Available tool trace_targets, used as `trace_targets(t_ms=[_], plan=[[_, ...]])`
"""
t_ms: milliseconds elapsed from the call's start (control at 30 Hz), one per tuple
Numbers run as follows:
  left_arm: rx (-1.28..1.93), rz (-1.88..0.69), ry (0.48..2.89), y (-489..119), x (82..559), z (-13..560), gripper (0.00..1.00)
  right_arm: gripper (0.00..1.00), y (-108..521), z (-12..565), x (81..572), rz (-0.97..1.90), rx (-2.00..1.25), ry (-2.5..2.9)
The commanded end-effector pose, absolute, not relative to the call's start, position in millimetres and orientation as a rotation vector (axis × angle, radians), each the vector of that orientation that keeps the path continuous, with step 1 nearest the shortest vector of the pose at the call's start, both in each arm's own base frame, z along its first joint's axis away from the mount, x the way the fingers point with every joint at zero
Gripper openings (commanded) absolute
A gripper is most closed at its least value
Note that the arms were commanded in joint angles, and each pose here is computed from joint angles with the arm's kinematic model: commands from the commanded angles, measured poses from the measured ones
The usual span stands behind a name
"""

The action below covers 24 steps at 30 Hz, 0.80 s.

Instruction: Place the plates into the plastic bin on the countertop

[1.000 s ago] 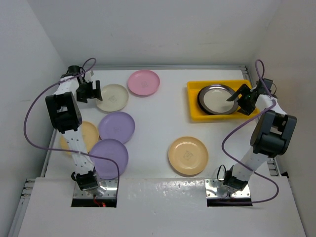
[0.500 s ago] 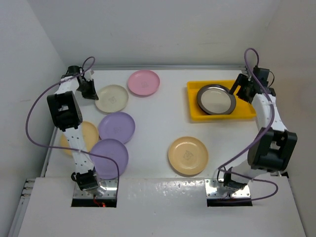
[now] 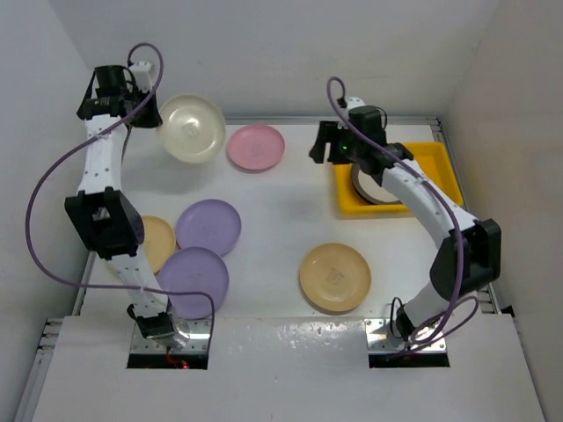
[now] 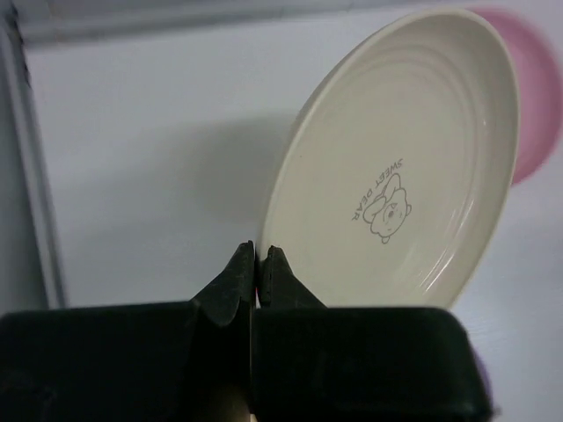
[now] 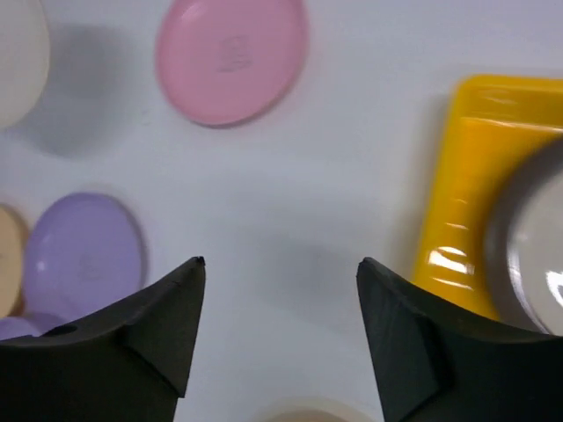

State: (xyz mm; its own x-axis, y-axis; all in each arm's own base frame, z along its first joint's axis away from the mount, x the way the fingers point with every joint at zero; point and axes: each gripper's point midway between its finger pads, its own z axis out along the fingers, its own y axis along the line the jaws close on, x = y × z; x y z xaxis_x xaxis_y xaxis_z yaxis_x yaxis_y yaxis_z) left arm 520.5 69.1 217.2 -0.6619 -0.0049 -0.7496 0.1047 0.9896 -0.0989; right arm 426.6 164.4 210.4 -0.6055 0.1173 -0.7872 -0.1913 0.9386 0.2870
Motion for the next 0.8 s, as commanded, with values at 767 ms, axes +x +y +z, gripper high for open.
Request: trace_targets(t_ms=[767], plan=[[0.633, -0.682, 2.140, -162, 453, 279, 0.00, 0.50, 273, 171, 465, 0.604, -0.062, 2.209]])
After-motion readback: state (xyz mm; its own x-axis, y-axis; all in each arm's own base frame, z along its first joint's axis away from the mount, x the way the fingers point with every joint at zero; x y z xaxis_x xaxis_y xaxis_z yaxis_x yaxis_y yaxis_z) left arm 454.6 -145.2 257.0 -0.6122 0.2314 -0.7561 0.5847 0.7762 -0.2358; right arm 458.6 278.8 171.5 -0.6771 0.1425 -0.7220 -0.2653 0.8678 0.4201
